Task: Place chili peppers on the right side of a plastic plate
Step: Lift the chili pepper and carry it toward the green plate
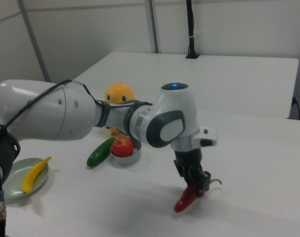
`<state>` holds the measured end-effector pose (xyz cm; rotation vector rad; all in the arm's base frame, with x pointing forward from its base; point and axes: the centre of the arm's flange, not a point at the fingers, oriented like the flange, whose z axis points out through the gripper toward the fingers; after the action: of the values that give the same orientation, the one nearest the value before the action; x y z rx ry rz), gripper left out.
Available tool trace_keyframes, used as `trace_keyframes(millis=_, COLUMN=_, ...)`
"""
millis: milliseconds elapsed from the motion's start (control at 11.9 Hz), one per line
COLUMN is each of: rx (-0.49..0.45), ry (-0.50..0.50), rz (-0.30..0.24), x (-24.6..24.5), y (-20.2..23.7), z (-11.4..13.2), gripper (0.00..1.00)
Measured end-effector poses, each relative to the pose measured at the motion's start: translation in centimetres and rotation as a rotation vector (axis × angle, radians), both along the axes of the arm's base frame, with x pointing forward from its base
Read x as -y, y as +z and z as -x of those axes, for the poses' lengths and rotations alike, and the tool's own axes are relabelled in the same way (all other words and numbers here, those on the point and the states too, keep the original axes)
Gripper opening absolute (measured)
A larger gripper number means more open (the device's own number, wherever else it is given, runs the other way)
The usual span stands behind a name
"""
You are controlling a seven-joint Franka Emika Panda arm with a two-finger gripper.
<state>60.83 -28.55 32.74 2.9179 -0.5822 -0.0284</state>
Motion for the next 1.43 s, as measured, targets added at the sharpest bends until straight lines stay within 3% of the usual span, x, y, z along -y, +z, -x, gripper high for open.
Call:
trace_keyframes(millis=253, rx=-0.018, ry=0.086, rz=-0.046, x=-7.1, y=2.1, z=-1.7, gripper=0.41)
trace_keyframes(millis=506, rx=-0.055, ry=0.17, rz=-0.074, x=-15.0, y=4.6, z=-1.6, gripper=0.41)
trace_keyframes(millis=1095, rx=-0.138, ry=0.394, rz=-0.12, x=-34.2, y=10.1, z=4.4, gripper=0.41)
trace_keyframes(millis=1433, rx=-0.245, ry=0.484, rz=-0.122, x=-39.9, y=7.7, z=7.9, gripper=0.41)
